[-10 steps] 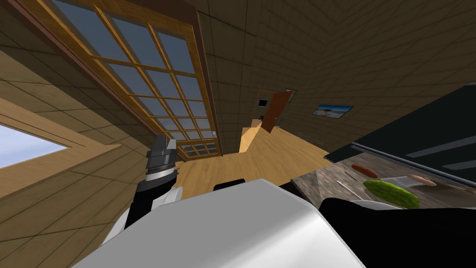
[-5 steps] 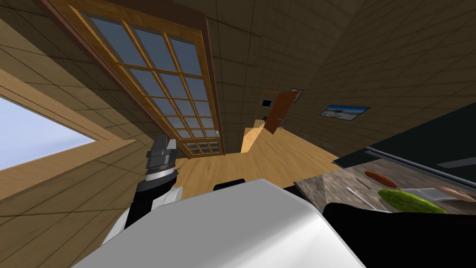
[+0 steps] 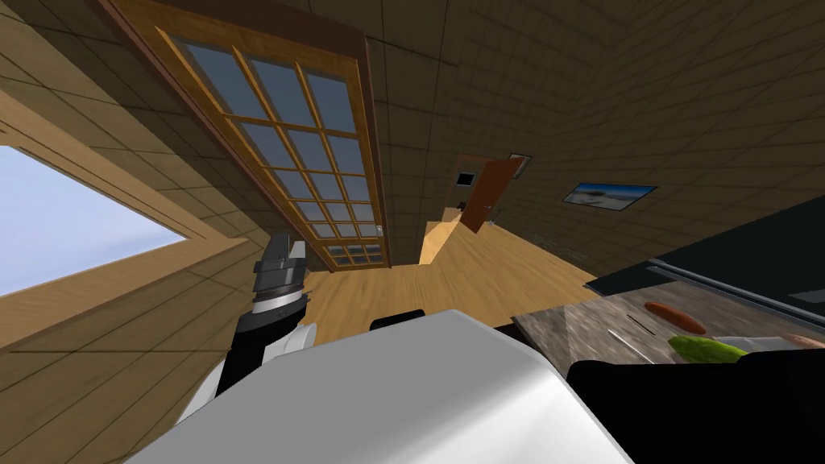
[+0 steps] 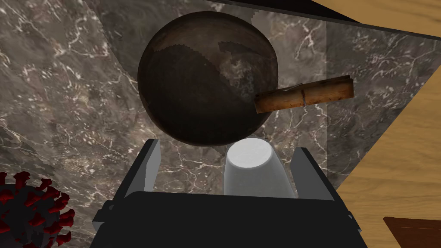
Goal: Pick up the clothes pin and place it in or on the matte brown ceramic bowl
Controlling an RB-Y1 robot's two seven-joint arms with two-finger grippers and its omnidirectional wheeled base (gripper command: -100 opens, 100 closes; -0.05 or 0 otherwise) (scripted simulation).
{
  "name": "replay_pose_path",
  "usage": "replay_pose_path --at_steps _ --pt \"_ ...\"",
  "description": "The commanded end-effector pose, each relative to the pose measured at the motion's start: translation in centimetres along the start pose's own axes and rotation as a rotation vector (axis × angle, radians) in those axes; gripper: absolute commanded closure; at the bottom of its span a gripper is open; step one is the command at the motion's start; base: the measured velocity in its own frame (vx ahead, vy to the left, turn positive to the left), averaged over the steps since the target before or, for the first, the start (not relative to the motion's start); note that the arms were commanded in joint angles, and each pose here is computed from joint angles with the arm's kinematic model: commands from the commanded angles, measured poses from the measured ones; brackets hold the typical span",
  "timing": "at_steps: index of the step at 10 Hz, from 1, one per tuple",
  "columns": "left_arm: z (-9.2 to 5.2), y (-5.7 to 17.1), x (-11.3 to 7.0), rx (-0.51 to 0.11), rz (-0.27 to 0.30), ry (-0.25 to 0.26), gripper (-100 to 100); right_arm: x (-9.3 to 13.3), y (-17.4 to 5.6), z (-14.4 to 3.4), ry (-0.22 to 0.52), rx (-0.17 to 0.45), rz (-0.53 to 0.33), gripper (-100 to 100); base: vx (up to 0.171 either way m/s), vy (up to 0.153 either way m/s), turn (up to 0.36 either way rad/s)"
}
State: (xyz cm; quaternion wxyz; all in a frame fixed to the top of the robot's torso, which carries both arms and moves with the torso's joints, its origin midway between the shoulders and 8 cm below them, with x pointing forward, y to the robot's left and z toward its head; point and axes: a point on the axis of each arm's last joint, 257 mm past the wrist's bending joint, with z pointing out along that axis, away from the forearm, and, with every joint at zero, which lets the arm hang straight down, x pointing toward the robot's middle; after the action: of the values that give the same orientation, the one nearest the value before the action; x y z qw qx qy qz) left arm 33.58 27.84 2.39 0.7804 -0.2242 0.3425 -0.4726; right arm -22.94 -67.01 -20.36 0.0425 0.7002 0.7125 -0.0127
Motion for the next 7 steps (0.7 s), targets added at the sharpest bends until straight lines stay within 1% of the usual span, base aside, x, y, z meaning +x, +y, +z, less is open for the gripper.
replay_pose_path --at_steps 1,2,3,4,5,6,7 --pt "0.0 0.0 0.0 0.000 0.000 0.000 0 0.3 -0.9 -0.7 -0.003 0.000 0.025 -100 -0.022 0.008 0.164" --pt "0.0 0.0 0.0 0.000 0.000 0.000 0 0.1 -0.9 -1.0 -0.010 0.002 0.024 -100 -0.026 0.007 0.104" --pt "0.0 0.0 0.0 0.000 0.000 0.000 0 0.0 -1.1 -1.4 -0.014 0.008 0.025 -100 -0.013 0.006 -0.010" --pt "0.0 0.0 0.0 0.000 0.000 0.000 0 0.3 -1.9 -2.0 -0.017 0.007 0.048 -100 -0.028 0.018 0.163" --pt "0.0 0.0 0.0 0.000 0.000 0.000 0 0.0 -1.7 -2.3 -0.024 0.006 0.046 -100 -0.031 0.015 0.103" --pt "0.0 0.0 0.0 0.000 0.000 0.000 0 -0.1 -2.0 -2.7 -0.030 0.014 0.046 -100 -0.013 0.007 -0.001" --pt "0.0 0.0 0.0 0.000 0.000 0.000 0 0.1 -2.7 -3.5 -0.035 0.015 0.068 -100 -0.022 0.017 0.177"
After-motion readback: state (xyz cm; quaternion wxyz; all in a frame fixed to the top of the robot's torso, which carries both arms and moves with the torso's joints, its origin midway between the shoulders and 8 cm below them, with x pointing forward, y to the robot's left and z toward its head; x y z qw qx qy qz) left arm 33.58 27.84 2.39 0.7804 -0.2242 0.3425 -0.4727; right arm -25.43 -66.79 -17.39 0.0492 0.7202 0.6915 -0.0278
